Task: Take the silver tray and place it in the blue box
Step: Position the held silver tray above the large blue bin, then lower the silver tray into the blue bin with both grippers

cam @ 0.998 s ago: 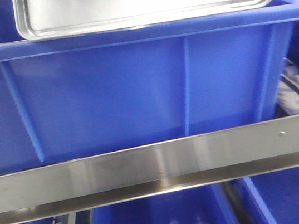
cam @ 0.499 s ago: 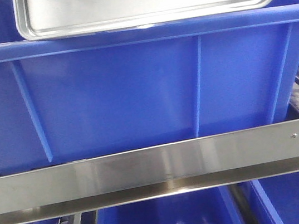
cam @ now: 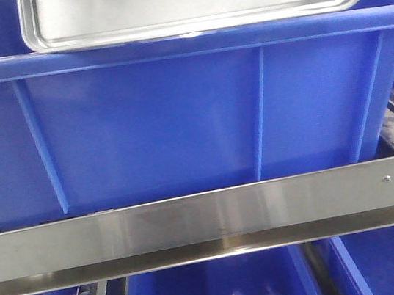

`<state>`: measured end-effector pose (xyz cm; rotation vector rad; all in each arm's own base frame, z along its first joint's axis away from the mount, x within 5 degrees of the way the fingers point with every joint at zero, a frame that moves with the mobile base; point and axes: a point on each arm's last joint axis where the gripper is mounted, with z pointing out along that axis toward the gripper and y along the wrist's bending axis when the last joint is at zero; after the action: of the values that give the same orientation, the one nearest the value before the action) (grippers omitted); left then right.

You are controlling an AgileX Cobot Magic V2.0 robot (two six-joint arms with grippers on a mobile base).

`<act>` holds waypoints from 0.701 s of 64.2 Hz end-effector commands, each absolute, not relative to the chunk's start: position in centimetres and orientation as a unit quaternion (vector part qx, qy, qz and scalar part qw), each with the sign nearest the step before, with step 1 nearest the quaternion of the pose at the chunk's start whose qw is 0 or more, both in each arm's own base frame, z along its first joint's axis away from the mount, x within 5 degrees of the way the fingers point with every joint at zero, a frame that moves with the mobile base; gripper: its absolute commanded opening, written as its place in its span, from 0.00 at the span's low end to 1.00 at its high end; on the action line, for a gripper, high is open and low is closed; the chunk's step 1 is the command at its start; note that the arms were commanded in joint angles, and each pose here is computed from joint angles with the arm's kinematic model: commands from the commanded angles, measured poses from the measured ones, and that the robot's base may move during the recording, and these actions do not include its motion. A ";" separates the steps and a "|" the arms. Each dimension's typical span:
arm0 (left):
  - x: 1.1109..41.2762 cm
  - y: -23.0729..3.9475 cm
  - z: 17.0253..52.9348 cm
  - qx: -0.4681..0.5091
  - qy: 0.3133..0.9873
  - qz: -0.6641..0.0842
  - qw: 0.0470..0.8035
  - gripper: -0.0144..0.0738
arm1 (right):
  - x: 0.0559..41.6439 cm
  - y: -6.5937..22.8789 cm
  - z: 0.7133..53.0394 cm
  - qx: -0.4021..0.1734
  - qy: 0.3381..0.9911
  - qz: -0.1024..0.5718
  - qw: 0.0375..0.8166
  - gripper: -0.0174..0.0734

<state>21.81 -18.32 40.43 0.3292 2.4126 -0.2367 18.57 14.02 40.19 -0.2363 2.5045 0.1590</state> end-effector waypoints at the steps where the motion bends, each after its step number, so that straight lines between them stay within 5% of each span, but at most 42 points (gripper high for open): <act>1: 21.2 -17.8 43.1 0.124 0.901 -0.125 0.396 0.05 | 18.3 13.5 41.9 -0.092 0.930 0.073 0.350 0.25; 45: 21.5 -17.4 45.7 0.124 0.874 -0.121 0.454 0.05 | 19.7 13.8 45.8 -0.084 0.887 0.105 0.442 0.25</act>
<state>22.14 -17.86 43.00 0.3144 2.3017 -0.2152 19.14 13.93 43.19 -0.2145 2.3613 0.2052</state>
